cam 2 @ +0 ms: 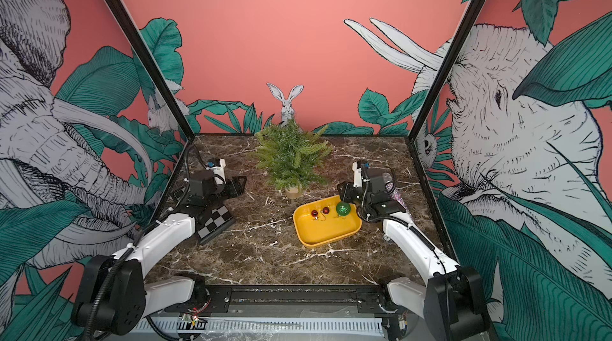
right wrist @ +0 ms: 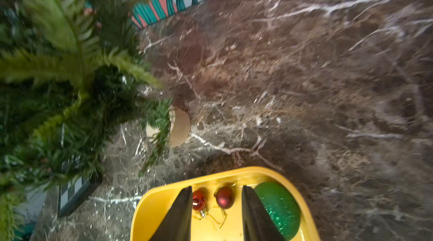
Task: Decorate the small christmas tree with ornaments
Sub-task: Pick up an ornament from the container.
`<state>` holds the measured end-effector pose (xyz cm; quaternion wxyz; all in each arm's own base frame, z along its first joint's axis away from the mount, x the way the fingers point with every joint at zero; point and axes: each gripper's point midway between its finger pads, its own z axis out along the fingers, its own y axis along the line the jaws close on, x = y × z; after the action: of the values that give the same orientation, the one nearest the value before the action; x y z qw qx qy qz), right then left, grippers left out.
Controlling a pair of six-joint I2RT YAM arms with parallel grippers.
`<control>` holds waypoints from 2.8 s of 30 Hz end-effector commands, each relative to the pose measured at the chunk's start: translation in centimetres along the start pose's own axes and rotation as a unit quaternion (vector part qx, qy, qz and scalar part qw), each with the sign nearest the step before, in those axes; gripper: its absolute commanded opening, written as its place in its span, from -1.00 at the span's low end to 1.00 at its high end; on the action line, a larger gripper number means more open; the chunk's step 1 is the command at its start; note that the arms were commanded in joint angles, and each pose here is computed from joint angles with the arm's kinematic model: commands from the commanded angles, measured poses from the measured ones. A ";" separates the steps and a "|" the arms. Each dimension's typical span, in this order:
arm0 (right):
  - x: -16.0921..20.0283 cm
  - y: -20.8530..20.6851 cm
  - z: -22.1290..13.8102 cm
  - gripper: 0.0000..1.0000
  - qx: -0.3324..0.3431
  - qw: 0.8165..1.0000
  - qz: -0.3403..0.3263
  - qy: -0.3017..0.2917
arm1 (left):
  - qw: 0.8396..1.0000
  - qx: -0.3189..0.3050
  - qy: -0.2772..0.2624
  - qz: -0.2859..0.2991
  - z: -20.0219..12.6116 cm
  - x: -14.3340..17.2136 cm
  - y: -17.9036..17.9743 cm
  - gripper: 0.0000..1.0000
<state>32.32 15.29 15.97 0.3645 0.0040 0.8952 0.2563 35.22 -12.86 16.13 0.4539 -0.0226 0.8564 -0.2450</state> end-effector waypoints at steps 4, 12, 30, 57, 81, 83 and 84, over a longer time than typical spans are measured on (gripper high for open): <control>5.0 -0.5 2.2 -0.27 0.067 0.995 0.023 0.073 | 0.998 0.012 0.042 -0.034 -0.4 4.1 -1.0 0.27; 7.9 -0.2 5.4 -0.22 0.098 0.989 0.033 0.107 | 0.997 0.010 0.060 -0.038 0.2 5.0 -1.1 0.29; 8.2 -1.4 8.9 -0.17 0.162 0.983 0.028 0.083 | 0.995 0.008 0.086 -0.050 1.3 6.4 -0.8 0.29; 6.8 2.7 4.4 -0.46 0.059 0.995 0.004 0.077 | 0.998 0.033 0.050 -0.032 -0.8 3.5 -2.8 0.26; -2.8 16.5 -13.3 -0.43 -0.201 0.959 -0.199 -0.030 | 0.959 0.261 -0.048 0.101 -12.4 -7.4 -18.5 0.07; -4.0 17.7 -14.2 -0.43 -0.217 0.953 -0.208 -0.043 | 0.955 0.277 -0.045 0.100 -12.8 -8.0 -19.6 0.06; -4.5 18.2 -14.6 -0.43 -0.222 0.950 -0.213 -0.052 | 0.952 0.288 -0.044 0.096 -12.9 -8.3 -20.1 0.06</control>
<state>23.18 22.87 33.46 0.4276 -0.2252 0.8030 0.3488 26.92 -22.26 36.38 0.5140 0.1583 0.7330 -0.4165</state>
